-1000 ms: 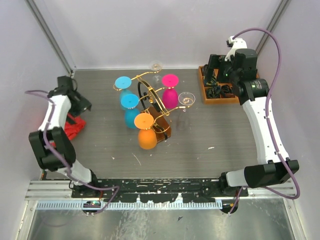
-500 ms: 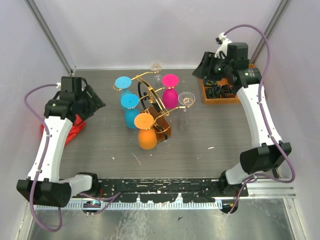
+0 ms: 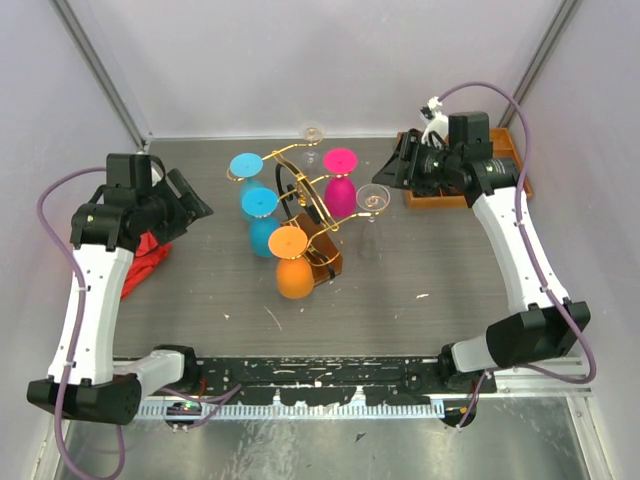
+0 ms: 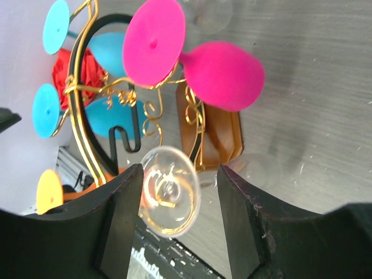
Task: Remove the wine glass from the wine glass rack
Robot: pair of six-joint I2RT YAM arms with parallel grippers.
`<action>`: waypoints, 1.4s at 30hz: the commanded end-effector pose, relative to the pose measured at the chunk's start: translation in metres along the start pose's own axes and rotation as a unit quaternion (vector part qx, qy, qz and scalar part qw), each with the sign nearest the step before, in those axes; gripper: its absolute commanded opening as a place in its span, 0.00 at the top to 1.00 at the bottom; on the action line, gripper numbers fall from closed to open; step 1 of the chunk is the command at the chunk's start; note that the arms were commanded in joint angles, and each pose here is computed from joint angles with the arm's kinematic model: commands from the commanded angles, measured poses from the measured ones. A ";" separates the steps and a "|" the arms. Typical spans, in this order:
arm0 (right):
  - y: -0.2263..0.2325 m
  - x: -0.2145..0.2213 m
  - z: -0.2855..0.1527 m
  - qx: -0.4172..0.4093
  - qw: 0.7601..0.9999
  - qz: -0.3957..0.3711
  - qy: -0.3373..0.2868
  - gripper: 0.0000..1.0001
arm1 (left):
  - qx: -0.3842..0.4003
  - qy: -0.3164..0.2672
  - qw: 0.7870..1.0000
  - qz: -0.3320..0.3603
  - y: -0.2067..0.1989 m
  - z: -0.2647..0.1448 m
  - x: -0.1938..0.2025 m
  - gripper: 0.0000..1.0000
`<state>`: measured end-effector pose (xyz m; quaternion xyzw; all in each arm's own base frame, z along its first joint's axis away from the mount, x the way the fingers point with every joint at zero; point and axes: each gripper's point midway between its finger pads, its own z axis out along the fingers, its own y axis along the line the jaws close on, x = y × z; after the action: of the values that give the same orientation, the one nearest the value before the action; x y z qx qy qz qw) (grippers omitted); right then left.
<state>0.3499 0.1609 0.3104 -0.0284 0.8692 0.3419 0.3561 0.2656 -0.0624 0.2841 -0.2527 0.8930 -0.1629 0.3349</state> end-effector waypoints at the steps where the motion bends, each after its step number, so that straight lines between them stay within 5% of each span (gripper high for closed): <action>1: 0.031 0.008 -0.026 -0.056 0.998 -0.010 -0.010 0.42 | 0.020 0.012 1.000 0.001 -0.006 -0.005 0.006 0.23; 8: 0.023 0.003 -0.059 0.010 0.996 -0.042 -0.072 0.40 | 0.038 0.008 0.999 -0.005 -0.008 -0.015 0.011 0.26; 16: 0.018 0.030 -0.052 0.001 1.000 -0.021 -0.020 0.43 | 0.043 0.019 0.999 -0.004 -0.008 -0.018 0.017 0.25; 32: 0.018 0.028 -0.023 -0.050 0.998 -0.001 -0.033 0.46 | 0.061 0.027 0.998 -0.005 -0.011 -0.032 0.025 0.21; 42: 0.019 0.032 -0.010 -0.078 0.997 0.010 -0.010 0.59 | 0.070 0.034 0.997 -0.009 -0.014 -0.031 0.028 0.21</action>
<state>0.3129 0.1676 0.2929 -0.0261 0.8544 0.3848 0.3481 0.2345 -0.0805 0.2966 -0.2368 0.8901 -0.2206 0.3209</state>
